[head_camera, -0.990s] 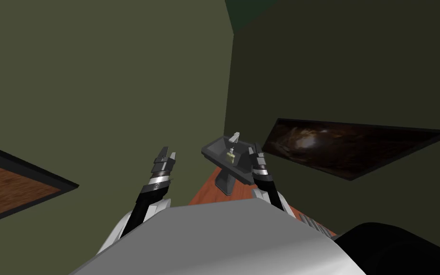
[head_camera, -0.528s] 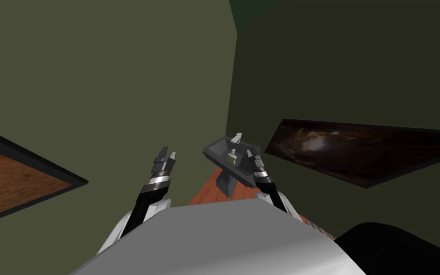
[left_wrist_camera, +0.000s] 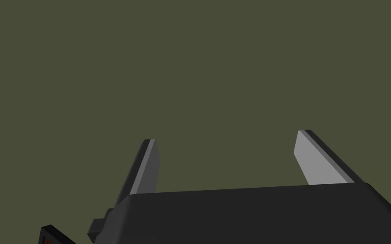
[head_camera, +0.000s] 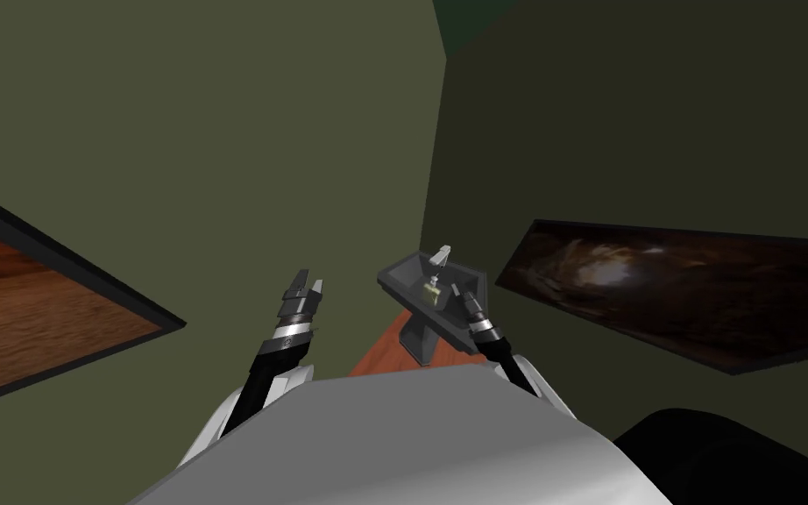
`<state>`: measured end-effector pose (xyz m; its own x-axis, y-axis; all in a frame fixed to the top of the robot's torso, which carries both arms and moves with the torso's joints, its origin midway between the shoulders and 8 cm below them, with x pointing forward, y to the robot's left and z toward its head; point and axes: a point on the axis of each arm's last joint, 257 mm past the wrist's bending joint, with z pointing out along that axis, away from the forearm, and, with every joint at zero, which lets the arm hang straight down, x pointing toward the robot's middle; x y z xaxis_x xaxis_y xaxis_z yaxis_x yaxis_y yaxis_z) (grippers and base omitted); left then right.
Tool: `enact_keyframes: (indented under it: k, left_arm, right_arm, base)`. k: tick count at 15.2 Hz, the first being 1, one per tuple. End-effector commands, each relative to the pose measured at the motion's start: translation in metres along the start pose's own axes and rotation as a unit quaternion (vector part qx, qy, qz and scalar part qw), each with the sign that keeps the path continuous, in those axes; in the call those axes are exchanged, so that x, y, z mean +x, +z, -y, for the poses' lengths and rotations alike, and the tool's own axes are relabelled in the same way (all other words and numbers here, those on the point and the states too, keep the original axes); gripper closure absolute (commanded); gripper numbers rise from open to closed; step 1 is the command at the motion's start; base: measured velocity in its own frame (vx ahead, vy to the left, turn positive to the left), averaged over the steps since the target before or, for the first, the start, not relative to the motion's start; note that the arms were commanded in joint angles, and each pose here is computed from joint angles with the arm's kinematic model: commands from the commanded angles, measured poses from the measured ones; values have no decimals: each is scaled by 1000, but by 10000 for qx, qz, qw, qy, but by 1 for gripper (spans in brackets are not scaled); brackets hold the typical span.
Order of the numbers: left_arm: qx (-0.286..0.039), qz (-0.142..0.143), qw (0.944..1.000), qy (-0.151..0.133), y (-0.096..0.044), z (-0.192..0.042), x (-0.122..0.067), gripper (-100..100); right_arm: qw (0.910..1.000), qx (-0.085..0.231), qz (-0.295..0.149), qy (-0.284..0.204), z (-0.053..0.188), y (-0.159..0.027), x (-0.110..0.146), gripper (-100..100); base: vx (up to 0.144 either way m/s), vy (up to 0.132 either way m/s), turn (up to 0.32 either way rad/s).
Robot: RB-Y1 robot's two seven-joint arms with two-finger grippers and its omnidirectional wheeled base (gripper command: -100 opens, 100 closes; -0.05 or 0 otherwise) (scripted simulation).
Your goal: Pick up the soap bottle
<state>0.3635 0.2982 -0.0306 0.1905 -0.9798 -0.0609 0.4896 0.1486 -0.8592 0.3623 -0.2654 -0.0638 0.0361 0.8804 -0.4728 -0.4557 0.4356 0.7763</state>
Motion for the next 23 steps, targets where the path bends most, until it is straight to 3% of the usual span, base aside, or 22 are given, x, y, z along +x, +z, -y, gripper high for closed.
enact_keyframes:
  k: [1,2,4,7,9,12,14,17,19,20,22,23]
  left_arm:
    - [0,0,10000,0,0,0,0,0]
    - [0,0,10000,0,0,0,0,0]
    - [0,0,10000,0,0,0,0,0]
    - [0,0,10000,0,0,0,0,0]
    - [0,0,10000,0,0,0,0,0]
    - [0,0,10000,0,0,0,0,0]
    - [0,0,10000,0,0,0,0,0]
    - [0,0,10000,0,0,0,0,0]
    - [0,0,10000,0,0,0,0,0]
    - [0,0,10000,0,0,0,0,0]
    - [0,0,10000,0,0,0,0,0]
    - [0,0,10000,0,0,0,0,0]
  right_arm:
    - [9996,112,-232,-143,11,-6,4,-100]
    - [9987,272,-371,-238,25,-14,8,-100]
    - [9981,258,-472,-298,25,-14,9,-100]
    - [9929,581,-868,-564,54,-32,14,-100]
    - [9917,566,-972,-628,54,-32,15,-100]
    - [9823,905,-1369,-902,83,-54,17,-100]
    - [9800,885,-1491,-979,83,-54,17,-100]
    - [9659,1229,-1895,-1264,113,-80,14,-100]
    - [9626,1206,-2018,-1345,113,-80,14,-100]
    - [9546,1382,-2191,-1470,128,-93,11,-100]
    - [9518,1363,-2282,-1530,128,-93,10,-100]
    - [9422,1532,-2470,-1667,142,-107,6,-100]
  base:
    - [28,-3,113]
    - [32,-1,124]
    - [26,-5,78]
    - [21,-3,147]
    - [22,-6,77]
    - [23,-1,138]
    - [24,-6,95]
    - [25,-1,145]
    - [23,-5,98]
    - [22,0,132]
    - [20,-2,107]
    - [18,0,120]
